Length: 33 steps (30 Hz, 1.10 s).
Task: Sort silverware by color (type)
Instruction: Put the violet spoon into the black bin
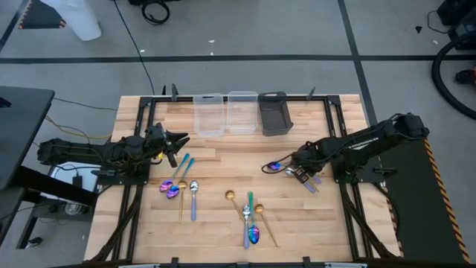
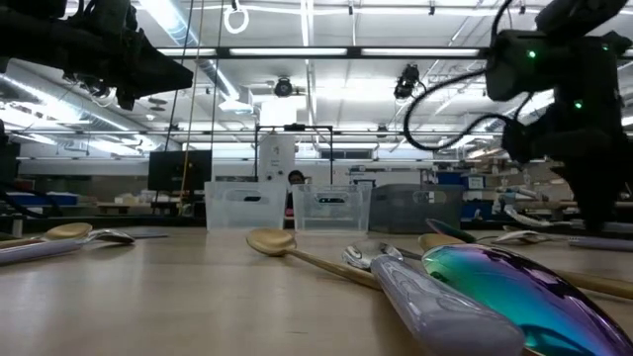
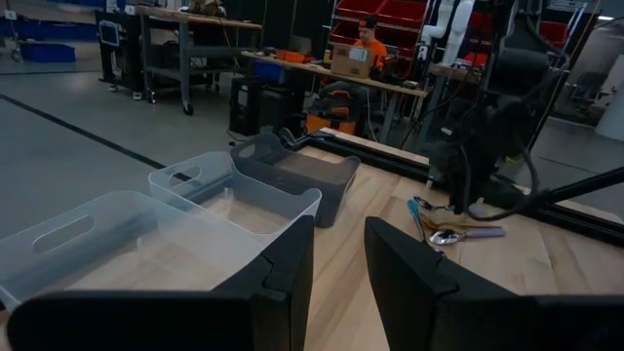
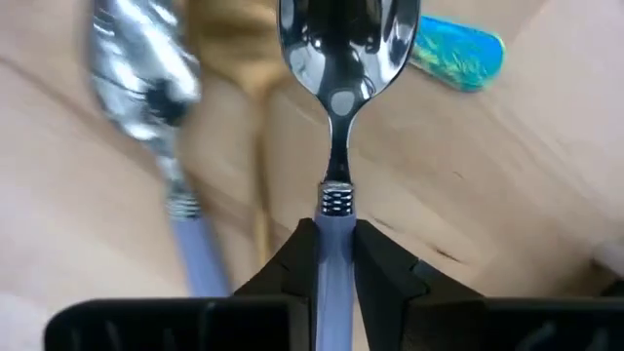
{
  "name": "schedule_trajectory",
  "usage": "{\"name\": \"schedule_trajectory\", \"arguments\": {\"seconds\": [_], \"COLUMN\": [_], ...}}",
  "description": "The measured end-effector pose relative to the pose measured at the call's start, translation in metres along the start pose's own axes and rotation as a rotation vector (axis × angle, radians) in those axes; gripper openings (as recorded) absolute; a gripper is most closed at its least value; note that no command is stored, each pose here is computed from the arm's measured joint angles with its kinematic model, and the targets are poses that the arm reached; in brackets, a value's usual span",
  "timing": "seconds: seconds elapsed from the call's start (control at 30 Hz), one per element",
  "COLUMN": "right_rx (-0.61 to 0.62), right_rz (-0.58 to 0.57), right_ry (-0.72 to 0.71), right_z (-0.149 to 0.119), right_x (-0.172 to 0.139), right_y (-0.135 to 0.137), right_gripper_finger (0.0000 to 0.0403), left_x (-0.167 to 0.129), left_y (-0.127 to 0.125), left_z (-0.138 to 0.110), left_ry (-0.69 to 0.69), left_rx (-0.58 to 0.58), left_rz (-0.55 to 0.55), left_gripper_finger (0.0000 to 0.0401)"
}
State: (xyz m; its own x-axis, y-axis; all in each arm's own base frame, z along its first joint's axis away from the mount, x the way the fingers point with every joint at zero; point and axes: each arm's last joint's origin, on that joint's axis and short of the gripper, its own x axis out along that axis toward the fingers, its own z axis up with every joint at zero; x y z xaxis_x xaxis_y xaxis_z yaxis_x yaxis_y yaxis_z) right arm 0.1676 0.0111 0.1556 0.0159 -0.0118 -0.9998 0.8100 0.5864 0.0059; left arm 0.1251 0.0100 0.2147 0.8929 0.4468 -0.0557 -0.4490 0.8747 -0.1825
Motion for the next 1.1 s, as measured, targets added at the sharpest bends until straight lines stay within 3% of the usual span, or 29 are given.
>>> {"name": "schedule_trajectory", "arguments": {"seconds": [0.33, 0.73, 1.1], "right_rx": [-0.009, 0.0, -0.086], "right_rz": [0.093, 0.106, 0.053], "right_ry": [-0.067, -0.136, -0.232], "right_z": [0.025, 0.048, 0.115], "right_x": [-0.043, -0.092, -0.125], "right_y": [0.014, 0.017, 0.032], "right_gripper_finger": [0.0056, 0.0058, 0.0058], "left_x": [0.0, 0.0, 0.0], "left_y": [0.0, 0.0, 0.0], "left_z": [0.0, 0.001, 0.001], "left_ry": [-0.001, -0.01, -0.014], "left_rx": [0.0, -0.016, -0.017], "left_rz": [0.0, -0.002, -0.003], "left_gripper_finger": [0.0102, 0.0102, 0.0102]}}
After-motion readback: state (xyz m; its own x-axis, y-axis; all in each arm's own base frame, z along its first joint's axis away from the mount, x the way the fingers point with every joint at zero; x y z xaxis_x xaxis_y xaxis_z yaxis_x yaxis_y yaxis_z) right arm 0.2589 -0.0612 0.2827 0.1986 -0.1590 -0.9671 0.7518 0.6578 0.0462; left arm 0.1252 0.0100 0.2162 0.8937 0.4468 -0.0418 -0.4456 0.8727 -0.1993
